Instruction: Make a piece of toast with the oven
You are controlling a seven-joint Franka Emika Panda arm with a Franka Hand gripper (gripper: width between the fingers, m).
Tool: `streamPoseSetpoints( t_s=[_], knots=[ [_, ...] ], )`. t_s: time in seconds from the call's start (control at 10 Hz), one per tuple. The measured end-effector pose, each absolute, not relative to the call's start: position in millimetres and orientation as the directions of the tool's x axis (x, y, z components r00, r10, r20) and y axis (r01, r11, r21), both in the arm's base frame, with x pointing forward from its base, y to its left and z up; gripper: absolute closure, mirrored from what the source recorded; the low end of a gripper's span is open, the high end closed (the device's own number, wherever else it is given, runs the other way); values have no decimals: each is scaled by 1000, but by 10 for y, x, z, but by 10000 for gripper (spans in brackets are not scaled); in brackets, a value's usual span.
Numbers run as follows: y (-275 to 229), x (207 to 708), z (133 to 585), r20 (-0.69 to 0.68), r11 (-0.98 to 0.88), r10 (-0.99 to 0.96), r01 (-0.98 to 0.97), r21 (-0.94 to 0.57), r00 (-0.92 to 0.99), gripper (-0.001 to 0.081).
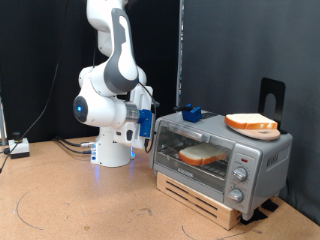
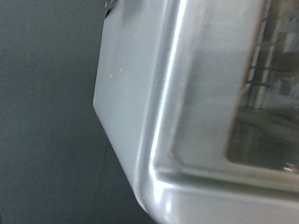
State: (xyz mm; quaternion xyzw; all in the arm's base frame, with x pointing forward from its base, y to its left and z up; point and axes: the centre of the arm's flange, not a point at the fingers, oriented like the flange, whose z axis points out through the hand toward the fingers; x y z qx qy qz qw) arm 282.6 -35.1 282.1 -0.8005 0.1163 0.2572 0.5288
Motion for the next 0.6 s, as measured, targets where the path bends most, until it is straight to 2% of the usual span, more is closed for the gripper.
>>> streamPoseSetpoints(
  t_s=[0.4,0.6],
  knots=[
    [-954,2906,2806,-554,-497,-26,-491,-715,832,-3],
    [-1012,2925,2775,-568,-513,-31,-501,-697,822,-3]
  ],
)
